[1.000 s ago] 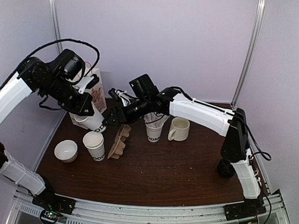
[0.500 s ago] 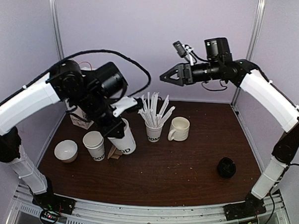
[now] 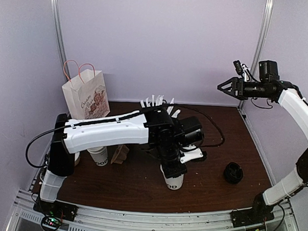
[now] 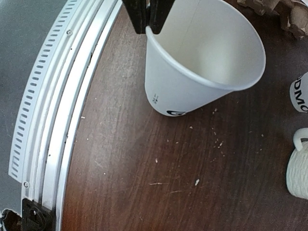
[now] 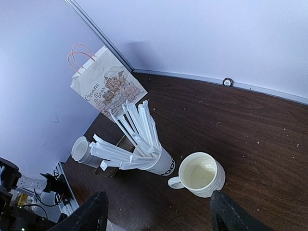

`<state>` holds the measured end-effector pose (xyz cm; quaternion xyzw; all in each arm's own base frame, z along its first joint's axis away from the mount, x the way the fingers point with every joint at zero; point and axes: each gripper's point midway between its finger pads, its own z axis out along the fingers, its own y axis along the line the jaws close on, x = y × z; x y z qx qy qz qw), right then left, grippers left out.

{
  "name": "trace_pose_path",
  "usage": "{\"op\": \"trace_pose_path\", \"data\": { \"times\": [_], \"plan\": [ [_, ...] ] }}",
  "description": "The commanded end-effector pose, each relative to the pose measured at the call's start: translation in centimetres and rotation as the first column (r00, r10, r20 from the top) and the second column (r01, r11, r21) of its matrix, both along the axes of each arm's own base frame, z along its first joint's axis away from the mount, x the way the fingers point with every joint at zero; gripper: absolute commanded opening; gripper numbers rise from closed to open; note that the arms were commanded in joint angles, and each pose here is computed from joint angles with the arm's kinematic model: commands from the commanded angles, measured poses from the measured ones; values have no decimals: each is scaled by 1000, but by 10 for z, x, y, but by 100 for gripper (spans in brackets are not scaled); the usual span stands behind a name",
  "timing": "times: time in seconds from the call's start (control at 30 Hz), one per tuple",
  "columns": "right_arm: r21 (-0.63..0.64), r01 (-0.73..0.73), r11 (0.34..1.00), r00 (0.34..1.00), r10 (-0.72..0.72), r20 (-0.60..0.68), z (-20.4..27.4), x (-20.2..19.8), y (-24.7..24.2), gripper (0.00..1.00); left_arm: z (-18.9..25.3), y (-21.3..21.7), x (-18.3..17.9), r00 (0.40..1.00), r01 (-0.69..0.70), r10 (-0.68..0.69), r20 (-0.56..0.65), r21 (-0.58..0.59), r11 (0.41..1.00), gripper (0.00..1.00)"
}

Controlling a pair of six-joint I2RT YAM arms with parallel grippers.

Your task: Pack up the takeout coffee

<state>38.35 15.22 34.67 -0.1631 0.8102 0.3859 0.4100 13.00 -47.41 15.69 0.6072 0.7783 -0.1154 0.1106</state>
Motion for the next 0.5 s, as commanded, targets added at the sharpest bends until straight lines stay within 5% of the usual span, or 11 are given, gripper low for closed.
{"op": "trace_pose_path", "data": {
  "times": [0.0,0.1,0.33,0.47],
  "plan": [
    [39,-9,999,997,6,73,21,-4,-5,76,6,-1,-4,998,56,-56,28,16,998,0],
    [45,-1,999,998,-2,65,20,-1,-8,76,0,2,-6,998,63,-63,12,30,998,3],
    [72,6,997,999,-10,51,19,5,-10,76,8,0,-8,998,60,-60,24,7,998,32],
    [78,11,997,999,-15,51,20,5,-13,76,49,18,9,989,7,-2,151,-28,1000,37]
  ]
}}
